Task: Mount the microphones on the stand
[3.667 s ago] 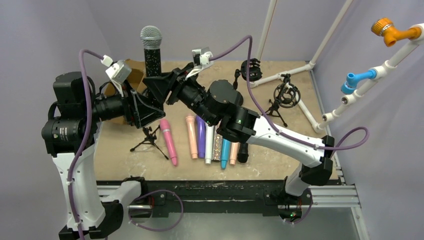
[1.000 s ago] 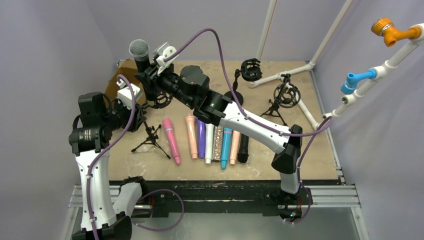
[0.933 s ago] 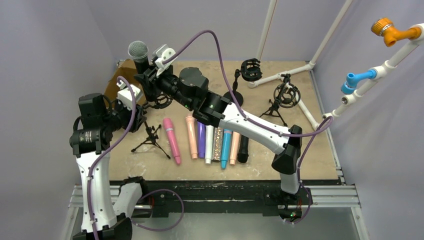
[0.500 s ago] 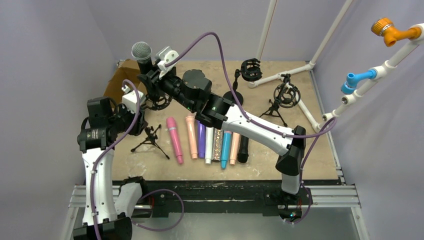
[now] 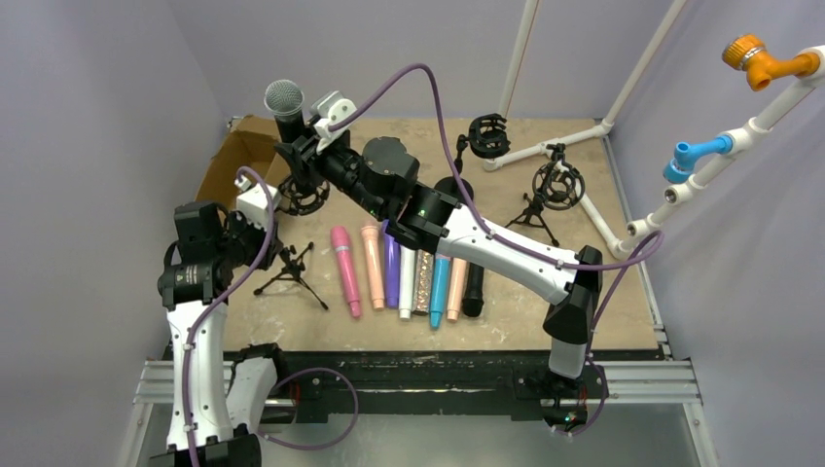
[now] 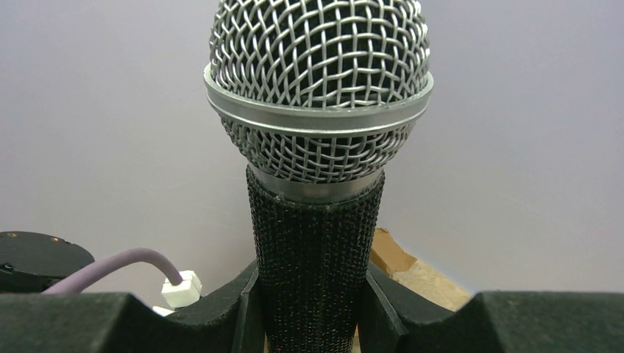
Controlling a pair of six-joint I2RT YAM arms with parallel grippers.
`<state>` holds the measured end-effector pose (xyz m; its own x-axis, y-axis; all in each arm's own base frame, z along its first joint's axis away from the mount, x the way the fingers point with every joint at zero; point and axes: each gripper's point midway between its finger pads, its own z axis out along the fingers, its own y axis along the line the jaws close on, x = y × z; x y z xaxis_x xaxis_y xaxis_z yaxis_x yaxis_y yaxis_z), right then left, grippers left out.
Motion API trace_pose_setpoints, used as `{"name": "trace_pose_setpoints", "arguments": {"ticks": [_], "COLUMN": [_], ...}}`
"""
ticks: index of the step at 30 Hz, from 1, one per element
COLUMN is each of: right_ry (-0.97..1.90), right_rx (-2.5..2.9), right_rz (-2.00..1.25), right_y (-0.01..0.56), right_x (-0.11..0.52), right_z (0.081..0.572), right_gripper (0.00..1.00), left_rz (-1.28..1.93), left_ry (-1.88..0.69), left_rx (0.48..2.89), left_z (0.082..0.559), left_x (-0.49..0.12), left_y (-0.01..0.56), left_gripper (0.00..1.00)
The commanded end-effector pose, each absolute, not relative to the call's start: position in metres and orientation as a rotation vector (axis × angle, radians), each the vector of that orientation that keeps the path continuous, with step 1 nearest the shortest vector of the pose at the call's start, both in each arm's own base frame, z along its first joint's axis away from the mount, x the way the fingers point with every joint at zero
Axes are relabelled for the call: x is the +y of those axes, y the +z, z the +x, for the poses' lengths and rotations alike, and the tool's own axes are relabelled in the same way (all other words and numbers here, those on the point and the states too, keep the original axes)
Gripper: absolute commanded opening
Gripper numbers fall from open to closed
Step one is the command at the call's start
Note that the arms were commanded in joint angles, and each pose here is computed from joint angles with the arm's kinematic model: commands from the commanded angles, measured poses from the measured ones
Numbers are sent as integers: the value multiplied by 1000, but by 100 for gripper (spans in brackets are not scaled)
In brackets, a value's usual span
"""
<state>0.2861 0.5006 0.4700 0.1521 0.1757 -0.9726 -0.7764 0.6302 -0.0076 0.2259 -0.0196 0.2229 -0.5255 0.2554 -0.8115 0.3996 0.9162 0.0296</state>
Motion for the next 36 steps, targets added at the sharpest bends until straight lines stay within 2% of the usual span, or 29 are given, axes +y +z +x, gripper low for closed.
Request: {"name": "trace_pose_setpoints", "arguments": {"ticks": [1, 7, 20, 23, 29, 32, 36], "right_ry": [759, 768, 754, 767, 745, 731, 728], "right_rx": [1190, 1195, 1152, 1136, 1141, 1148, 1132], "right_rz": [-529, -545, -484, -483, -460, -450, -443], "right_y": [497, 497, 519, 527, 524, 518, 524], "right_x": [487, 494, 500, 497, 495, 496, 498], "right_z": [285, 285, 298, 295, 301, 306, 308], "right_gripper": [0, 0, 0, 0, 0, 0, 0], "left_rz": [398, 390, 452, 459, 357, 293, 269], "left_ry": [-201, -197, -222, -225, -257, -284, -294], "left_rx": [2101, 2097, 2133, 2139, 2137, 2127, 2111], "left_z": [243, 246, 232, 230, 229, 232, 236], "left_x": [-16, -15, -20, -21, -22, -23, -23], "left_y": [223, 217, 198, 196, 202, 206, 209], "left_gripper": [25, 17, 15, 20, 41, 47, 48]}}
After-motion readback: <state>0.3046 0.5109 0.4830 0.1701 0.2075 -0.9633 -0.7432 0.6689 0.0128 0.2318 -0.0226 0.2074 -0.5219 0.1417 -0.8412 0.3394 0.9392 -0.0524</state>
